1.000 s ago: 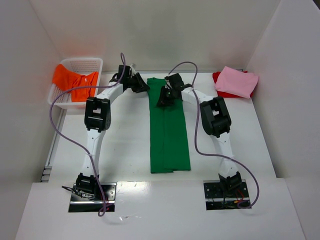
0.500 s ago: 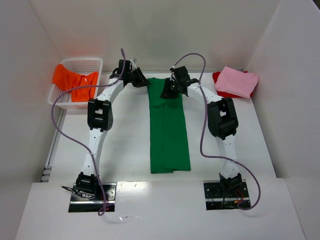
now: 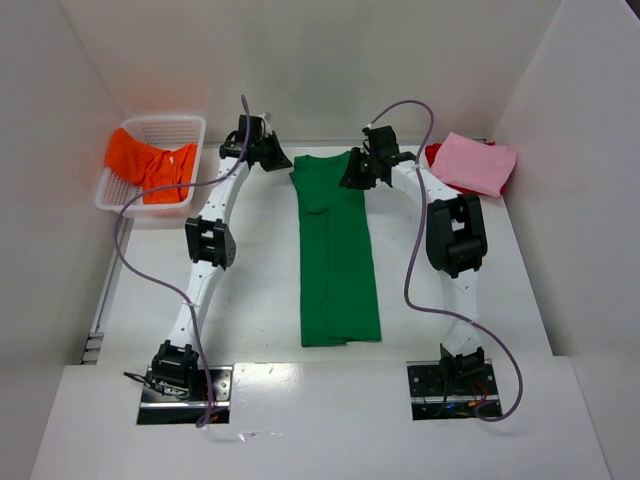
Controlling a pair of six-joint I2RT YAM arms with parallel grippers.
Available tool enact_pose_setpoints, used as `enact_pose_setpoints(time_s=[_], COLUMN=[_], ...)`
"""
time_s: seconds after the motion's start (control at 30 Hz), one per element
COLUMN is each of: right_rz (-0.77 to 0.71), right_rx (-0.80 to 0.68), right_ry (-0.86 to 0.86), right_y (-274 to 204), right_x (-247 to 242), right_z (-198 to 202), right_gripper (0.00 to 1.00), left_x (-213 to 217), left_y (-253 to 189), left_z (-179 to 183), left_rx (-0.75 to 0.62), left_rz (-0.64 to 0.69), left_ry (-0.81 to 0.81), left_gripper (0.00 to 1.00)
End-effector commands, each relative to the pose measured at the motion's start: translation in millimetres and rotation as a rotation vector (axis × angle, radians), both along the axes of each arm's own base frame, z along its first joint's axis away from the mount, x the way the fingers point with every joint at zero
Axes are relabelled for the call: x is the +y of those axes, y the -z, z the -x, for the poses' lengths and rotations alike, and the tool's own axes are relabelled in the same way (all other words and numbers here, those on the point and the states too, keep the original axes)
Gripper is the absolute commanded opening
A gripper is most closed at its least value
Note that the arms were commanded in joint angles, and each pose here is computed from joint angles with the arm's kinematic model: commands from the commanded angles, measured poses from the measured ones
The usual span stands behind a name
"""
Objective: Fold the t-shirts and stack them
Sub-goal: Rotate the tshirt 90 degrees
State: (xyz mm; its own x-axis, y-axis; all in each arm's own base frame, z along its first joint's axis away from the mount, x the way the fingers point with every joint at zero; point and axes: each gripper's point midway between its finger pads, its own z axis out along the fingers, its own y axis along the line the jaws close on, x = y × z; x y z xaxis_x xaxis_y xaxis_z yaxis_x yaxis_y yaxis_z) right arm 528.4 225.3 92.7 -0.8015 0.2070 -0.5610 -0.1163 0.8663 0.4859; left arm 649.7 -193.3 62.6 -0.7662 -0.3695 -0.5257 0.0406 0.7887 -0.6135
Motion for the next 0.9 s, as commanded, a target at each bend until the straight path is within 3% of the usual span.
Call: enact_pose_setpoints(time_s=[0.0, 0.17, 0.43, 0.6, 0.73, 0.83, 0.87], right_rz=[0.002, 0.036, 0.048, 0.059, 0.069, 0.078, 0.082], right_rx=[-0.088, -0.116, -0.158, -0.159, -0.142, -0.136, -0.118], right_ry=[0.001, 0.017, 0.068, 0.087, 0.097, 0.09, 0.089], right_y=[-36.2, -41.0, -63.2, -65.1, -59.8, -57.1, -51.8], right_x=[-7.5, -18.4, -46.9, -61.5, -69.4, -71.7, -73.6], right_z=[-4.2, -14.1, -23.1, -18.9, -10.3, -0.2, 9.4], right_gripper=[0.36, 0.39, 0.52, 0.66, 0.8, 0.87, 0.94], left_x=[13.7, 30.8, 64.2, 67.0, 67.8, 56.7, 49.1], left_y=[-21.1, -31.7, -127.7, -231.7, -287.5, -311.0, -301.1], left_z=[-0.5, -3.4, 12.7, 47.9, 88.1, 118.3, 130.1], left_rx=[-0.042, -0.058, -0.196, -0.34, -0.396, -0.417, -0.371], left_rz=[-0.087, -0.146, -0.33, -0.356, -0.387, -0.395, -0.381], left_ry=[-0.033, -0.082, -0.115, -0.091, -0.054, 0.007, 0.054], left_gripper=[0.0, 0.13, 0.47, 0.8, 0.94, 0.98, 0.99])
